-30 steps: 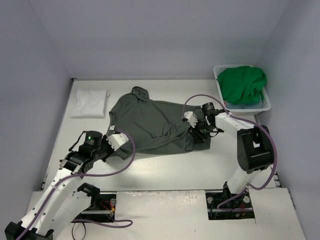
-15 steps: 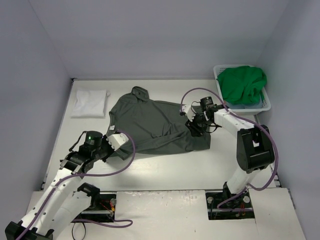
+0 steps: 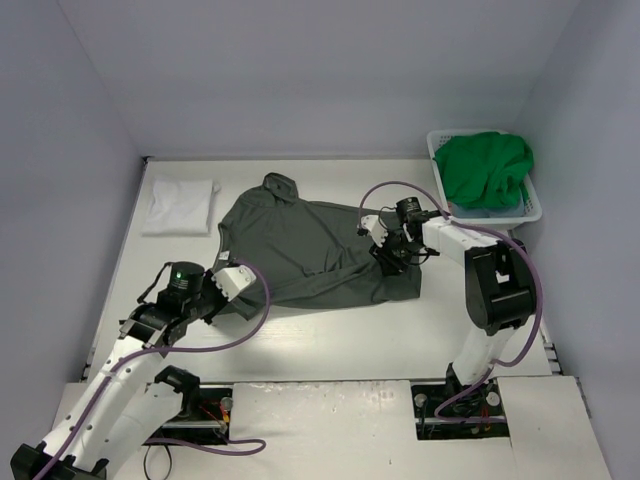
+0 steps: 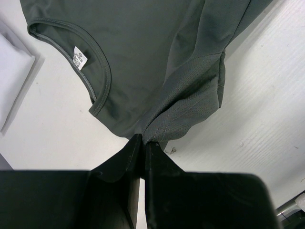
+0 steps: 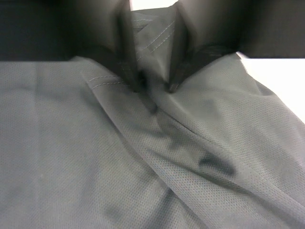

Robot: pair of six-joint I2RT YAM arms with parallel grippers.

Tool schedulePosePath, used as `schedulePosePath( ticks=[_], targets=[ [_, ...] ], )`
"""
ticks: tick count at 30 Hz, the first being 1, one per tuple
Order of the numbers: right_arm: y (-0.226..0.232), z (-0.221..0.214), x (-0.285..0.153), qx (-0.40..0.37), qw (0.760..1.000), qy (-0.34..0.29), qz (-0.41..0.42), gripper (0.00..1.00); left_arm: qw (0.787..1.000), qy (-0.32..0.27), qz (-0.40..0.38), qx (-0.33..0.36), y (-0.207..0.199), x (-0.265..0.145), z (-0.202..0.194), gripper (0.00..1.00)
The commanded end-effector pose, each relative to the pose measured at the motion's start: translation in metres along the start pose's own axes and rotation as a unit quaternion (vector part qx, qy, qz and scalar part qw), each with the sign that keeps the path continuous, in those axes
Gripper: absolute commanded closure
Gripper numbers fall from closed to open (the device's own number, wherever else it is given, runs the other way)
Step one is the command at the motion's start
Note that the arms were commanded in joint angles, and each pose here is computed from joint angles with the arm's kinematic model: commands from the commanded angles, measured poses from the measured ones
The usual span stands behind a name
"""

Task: Fold and stack the t-shirts
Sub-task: Grap the side of the flattened tshirt closest away from the robot with both arms

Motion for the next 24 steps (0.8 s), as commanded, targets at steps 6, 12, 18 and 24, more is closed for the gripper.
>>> schedulePosePath(
  ticks=[6,12,18,24],
  targets=[
    [-0.009,0.018,-0.01,-0.019,0.999,-0.026,-0.025,1.0,0.999,-0.027,0.016,-0.006,0.01,-0.005,0.016,1.0],
    [-0.009,0.025,-0.037,-0.025,0.997,-0.036,-0.07,1.0,0.999,-0.029,0.018,-0.005,0.011,-0.007,0.018,1.0],
    [-0.009,0.039,-0.097,-0.034,0.984,-0.06,-0.163,1.0,0.999,-0.032,0.027,0.015,0.018,-0.018,0.025,1.0],
    [0.018,0.047,-0.163,-0.057,0.964,-0.107,-0.238,1.0,0.998,-0.034,0.037,0.033,0.027,-0.031,0.037,1.0]
  ],
)
Point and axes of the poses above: each gripper's point midway between its finger pads, its own x axis out along the fingers, its own y axis along the line the jaws close on, z = x × y, the point moved 4 cm from there along -x, back along the fingers, and after that the axes turned 1 degree about -x, right-handed, at the moved point
